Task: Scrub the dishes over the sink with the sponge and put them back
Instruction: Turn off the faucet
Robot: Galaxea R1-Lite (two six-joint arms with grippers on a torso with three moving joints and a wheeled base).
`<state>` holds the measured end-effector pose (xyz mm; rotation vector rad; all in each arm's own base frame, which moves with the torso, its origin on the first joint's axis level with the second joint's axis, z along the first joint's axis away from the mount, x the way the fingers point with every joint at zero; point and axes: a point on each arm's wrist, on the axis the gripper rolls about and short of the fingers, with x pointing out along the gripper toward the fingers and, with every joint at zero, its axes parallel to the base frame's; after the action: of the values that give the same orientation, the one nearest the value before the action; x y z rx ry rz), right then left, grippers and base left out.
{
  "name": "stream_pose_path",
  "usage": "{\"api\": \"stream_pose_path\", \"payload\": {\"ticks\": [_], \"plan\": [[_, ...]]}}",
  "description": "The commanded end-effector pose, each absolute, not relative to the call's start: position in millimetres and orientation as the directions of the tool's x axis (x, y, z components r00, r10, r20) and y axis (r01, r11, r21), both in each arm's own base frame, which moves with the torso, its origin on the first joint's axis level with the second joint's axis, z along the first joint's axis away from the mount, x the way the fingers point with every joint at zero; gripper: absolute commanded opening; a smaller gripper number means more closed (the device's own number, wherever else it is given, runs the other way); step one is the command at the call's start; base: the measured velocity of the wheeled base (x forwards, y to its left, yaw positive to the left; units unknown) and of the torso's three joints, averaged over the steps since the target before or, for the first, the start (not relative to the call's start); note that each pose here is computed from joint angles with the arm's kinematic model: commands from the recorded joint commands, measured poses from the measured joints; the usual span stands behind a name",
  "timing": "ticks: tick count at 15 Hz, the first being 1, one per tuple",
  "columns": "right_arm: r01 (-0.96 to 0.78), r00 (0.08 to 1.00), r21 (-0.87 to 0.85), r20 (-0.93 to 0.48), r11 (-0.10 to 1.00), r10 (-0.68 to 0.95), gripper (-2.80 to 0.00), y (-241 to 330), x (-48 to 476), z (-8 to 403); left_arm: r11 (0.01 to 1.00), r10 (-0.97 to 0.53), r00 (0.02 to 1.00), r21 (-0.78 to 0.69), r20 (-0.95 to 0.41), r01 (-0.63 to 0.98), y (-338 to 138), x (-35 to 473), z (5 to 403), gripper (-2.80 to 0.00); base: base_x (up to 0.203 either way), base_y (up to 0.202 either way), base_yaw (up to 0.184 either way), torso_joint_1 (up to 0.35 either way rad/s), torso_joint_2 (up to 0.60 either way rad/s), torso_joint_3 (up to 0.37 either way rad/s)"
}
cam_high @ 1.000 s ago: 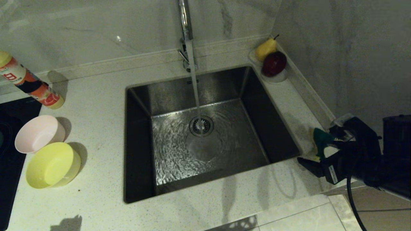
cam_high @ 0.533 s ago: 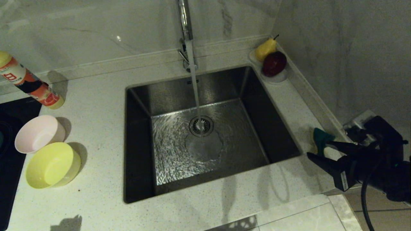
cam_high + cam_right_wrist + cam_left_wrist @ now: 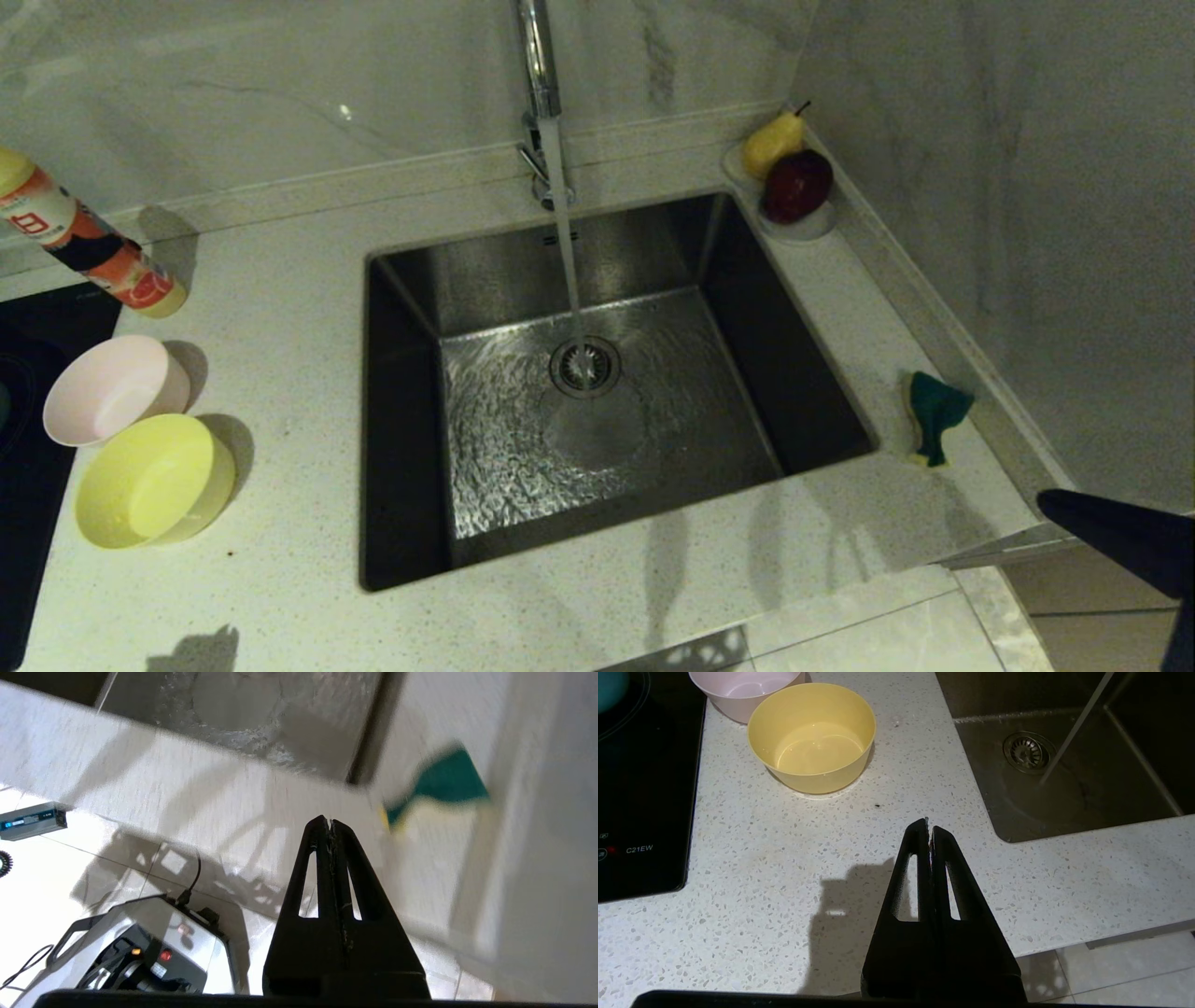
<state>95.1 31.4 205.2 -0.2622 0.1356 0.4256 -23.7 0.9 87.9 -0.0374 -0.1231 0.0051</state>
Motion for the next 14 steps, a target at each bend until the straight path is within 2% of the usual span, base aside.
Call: {"api": "stream_pose_path", "payload": {"ticks": [1,8,14], "plan": [[-0.346,0.938,-0.237,-0.069,0.908,0.34,-2.8,12.8,50.4,195.8,0.999,0.008,0.996,-0.037,0.084,-0.005,0.9,-20.4,76.9,-2.8,0.0,0.0,0.0,0.0,0.0,0.0],[-0.218,0.976,-0.24,-0.042,0.946,0.214,-2.8,4.2,-3.5,103.7,0.999,0.008,0.996,-0.037,0.086,-0.005,0.9,-20.5,76.8,-2.8,0.0,0.0,0.0,0.0,0.0,0.0],[-0.044,0.999,-0.138,0.007,0.989,0.046,-2.8,0.4,-23.8,76.7,0.999,0.008,0.996,-0.037,0.086,-0.005,0.9,-20.5,76.8,-2.8,0.0,0.0,0.0,0.0,0.0,0.0]]}}
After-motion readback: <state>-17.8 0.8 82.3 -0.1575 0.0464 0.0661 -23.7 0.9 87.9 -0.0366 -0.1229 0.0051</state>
